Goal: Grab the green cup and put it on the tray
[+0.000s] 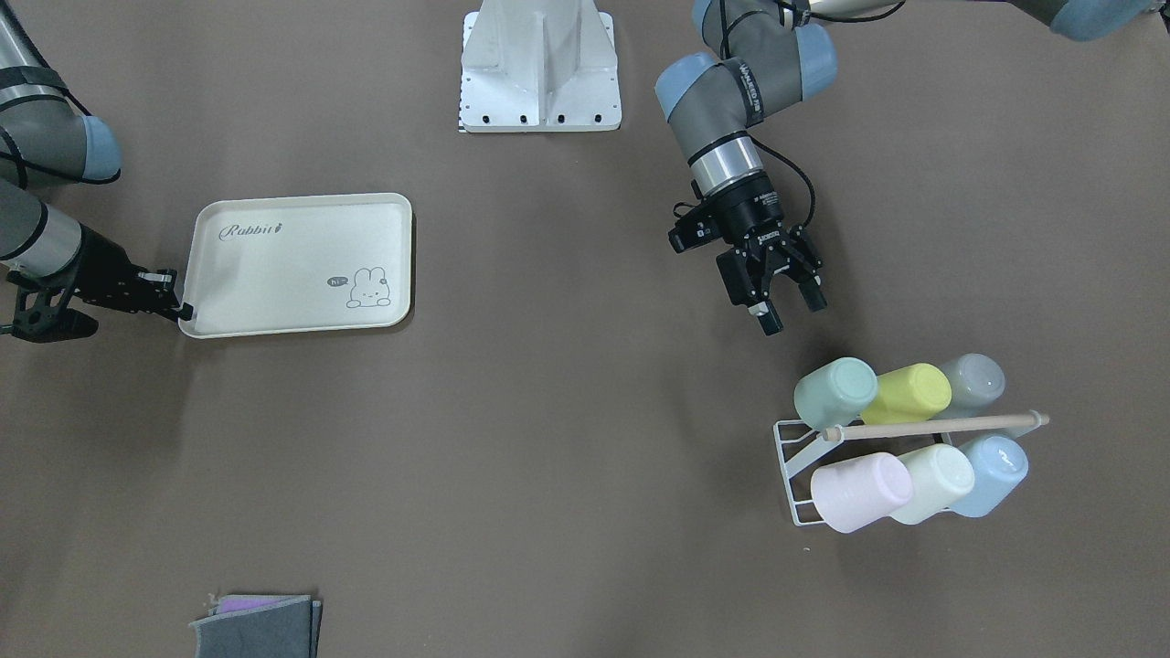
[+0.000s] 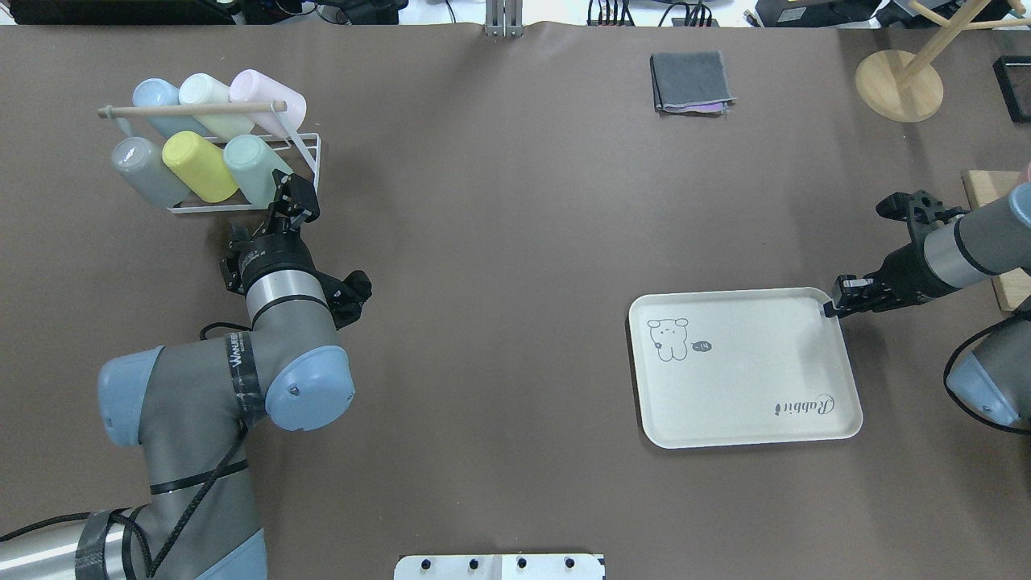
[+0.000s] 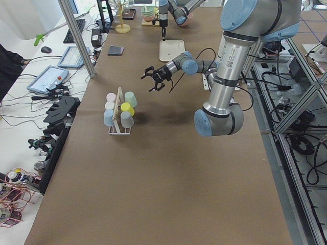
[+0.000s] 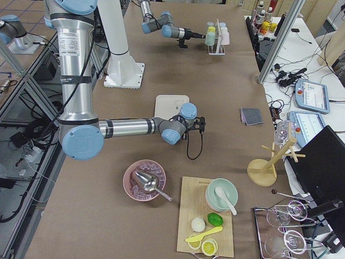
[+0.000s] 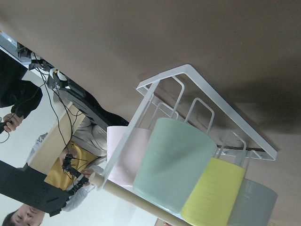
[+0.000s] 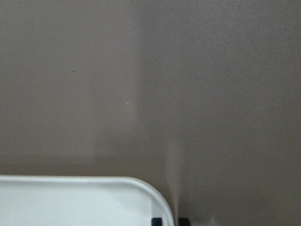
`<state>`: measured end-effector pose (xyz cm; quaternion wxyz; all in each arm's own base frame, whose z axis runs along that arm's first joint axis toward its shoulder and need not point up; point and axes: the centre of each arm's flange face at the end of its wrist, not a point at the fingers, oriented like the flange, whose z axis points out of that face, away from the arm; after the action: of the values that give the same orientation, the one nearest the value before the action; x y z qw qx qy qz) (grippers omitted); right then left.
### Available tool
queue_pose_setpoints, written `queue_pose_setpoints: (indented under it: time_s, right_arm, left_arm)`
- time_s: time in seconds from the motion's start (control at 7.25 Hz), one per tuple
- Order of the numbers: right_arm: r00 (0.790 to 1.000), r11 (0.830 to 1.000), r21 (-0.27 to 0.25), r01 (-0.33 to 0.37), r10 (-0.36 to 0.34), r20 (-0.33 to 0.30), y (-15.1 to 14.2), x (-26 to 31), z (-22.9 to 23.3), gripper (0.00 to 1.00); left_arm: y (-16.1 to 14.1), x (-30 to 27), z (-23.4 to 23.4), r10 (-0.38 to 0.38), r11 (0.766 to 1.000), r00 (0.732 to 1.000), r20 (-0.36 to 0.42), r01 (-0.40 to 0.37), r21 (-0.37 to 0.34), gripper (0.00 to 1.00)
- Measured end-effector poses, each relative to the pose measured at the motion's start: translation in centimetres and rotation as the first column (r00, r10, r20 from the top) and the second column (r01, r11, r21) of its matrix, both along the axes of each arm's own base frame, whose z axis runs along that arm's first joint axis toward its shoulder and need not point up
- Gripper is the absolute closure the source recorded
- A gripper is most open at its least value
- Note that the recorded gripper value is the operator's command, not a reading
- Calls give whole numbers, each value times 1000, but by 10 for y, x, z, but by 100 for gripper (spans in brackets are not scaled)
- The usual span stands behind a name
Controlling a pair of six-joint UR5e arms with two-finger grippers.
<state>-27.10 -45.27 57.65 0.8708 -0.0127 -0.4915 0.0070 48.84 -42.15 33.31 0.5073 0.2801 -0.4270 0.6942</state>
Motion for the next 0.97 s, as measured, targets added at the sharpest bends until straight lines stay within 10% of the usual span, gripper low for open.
queue_pose_setpoints:
  time_s: [0.97]
  right_arm:
    - [1000,1000,3,2,-2,1,-2,-3,-3,83]
  left_arm:
    - [-9,3,62,79,997,966,246,-83,6,1]
